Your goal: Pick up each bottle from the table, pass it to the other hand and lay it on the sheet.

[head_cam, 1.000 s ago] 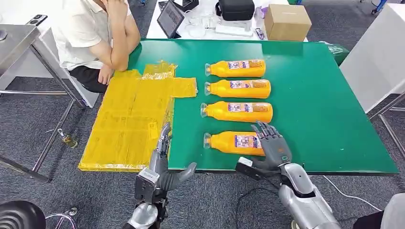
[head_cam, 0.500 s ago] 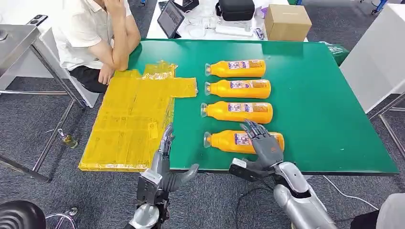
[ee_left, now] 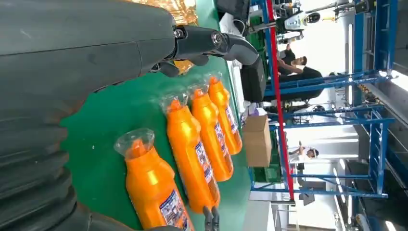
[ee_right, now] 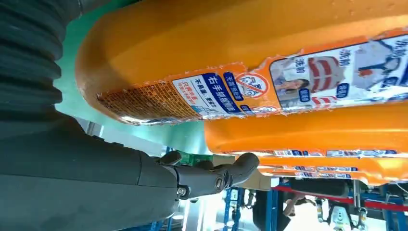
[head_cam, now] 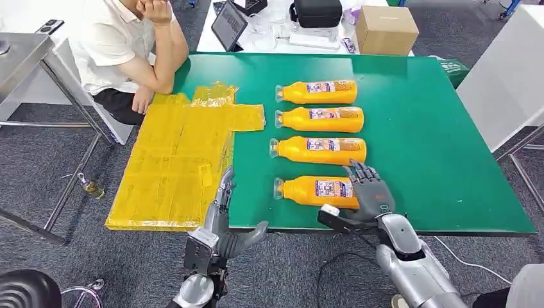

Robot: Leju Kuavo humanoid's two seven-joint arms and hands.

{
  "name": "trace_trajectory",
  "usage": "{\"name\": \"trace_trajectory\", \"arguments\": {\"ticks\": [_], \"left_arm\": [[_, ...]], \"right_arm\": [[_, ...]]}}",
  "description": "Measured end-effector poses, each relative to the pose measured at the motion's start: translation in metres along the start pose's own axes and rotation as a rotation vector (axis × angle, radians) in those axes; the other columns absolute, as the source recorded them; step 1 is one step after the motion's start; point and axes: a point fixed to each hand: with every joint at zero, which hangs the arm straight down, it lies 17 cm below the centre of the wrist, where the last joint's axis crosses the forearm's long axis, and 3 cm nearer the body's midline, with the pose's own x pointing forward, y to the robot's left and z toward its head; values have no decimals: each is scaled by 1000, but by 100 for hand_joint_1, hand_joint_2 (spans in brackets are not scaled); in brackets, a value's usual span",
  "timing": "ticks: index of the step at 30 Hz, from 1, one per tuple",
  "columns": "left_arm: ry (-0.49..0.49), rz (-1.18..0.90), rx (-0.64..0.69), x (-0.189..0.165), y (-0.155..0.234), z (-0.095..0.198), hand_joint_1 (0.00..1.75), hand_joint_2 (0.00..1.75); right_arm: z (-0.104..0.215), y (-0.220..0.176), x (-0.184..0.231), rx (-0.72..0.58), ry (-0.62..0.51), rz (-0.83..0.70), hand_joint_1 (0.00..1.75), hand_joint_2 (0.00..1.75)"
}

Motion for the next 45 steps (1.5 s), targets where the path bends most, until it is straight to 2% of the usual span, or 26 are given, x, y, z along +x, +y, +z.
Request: {"name": "trace_trajectory", "arguments": {"ticks": [8,9,10,11,17,24,33,37,40,42,45], "left_arm": [[11,14,1,-1,0,0,0,175],[14,19,2,-2,0,0,0,175],[15,22,2,-2,0,0,0,175],[16,26,2,-2,-1,0,0,175],[20,46,3,-1,-2,-1,0,175],[18,57,-4,0,-5,-1,0,175],[16,59,-4,1,-6,-2,0,175],[11,61,-1,2,-5,-2,0,175],[15,83,0,2,-5,-2,0,175],[54,147,10,-4,-4,-2,0,175],[224,313,83,-31,5,-1,0,175]], "right_arm": [[3,8,-12,27,27,-7,0,175],[3,9,-14,34,33,-10,7,175],[3,11,-16,39,36,-13,152,175],[3,13,-18,50,43,-18,175,175],[2,34,-42,188,104,-95,175,175],[0,37,-72,219,164,-127,175,175],[1,39,-82,226,185,-145,175,175],[3,38,-77,204,153,-242,175,175],[5,34,-63,177,102,-375,175,175],[8,29,-49,148,59,-452,175,175],[12,19,-12,92,-12,-581,175,175]]}}
